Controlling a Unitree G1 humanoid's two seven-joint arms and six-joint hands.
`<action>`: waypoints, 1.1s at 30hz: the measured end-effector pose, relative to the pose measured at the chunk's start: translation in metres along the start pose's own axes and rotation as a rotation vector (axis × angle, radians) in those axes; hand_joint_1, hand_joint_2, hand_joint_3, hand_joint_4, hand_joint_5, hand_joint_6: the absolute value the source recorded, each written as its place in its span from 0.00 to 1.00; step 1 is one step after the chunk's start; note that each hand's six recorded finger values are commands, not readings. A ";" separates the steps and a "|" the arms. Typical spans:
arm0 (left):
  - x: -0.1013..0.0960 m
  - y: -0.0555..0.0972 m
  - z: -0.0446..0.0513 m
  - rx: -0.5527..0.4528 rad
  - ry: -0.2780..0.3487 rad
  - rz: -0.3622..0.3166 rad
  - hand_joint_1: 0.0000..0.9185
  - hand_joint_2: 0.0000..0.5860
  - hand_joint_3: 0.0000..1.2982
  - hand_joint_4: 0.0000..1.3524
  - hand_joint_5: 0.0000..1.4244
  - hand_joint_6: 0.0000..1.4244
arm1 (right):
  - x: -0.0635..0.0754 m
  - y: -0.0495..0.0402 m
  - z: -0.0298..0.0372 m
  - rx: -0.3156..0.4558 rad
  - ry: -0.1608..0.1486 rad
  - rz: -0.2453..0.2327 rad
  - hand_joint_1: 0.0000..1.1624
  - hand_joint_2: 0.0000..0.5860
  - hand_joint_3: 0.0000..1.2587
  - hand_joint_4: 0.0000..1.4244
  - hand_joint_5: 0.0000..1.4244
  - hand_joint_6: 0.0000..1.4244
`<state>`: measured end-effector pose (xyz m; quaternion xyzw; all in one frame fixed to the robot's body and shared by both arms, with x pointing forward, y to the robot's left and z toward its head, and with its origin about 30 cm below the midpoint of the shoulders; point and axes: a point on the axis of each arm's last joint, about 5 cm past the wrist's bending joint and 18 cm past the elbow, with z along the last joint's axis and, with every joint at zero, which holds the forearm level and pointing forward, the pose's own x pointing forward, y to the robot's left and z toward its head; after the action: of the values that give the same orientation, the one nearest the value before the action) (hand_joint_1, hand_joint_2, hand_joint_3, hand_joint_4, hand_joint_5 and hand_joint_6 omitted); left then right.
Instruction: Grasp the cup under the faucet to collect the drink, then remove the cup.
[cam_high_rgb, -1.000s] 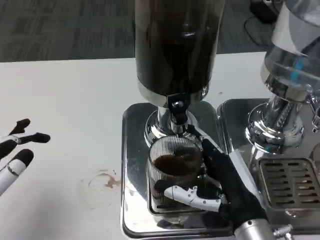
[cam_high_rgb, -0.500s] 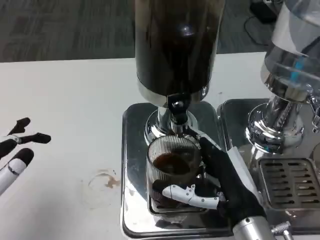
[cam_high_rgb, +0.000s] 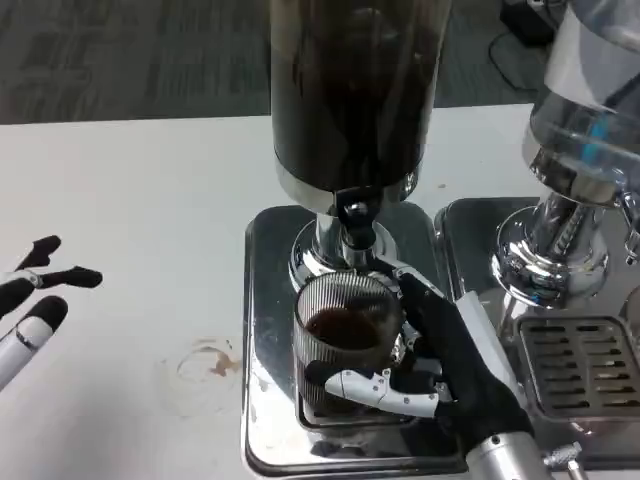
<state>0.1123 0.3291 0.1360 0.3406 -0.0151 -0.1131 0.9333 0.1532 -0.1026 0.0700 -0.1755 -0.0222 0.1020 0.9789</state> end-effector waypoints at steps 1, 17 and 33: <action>0.000 0.000 0.0000 0.000 0.000 0.000 0.00 0.43 0.25 0.00 0.02 0.00 | 0.000 0.0001 0.0000 0.000 0.000 0.000 0.83 0.27 0.20 0.38 0.60 0.90; 0.001 0.000 0.0002 0.000 -0.003 0.002 0.00 0.42 0.25 0.01 0.02 0.00 | -0.002 0.0029 0.0002 -0.041 -0.009 -0.033 0.86 0.25 0.22 0.39 0.62 0.95; 0.001 0.000 -0.0001 -0.002 -0.003 0.002 0.00 0.42 0.25 0.00 0.02 0.00 | -0.004 0.0024 0.0002 -0.063 -0.010 -0.053 0.88 0.20 0.23 0.42 0.63 0.97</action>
<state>0.1135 0.3287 0.1357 0.3392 -0.0168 -0.1126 0.9338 0.1489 -0.1012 0.0693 -0.2051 -0.0349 0.0763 0.9751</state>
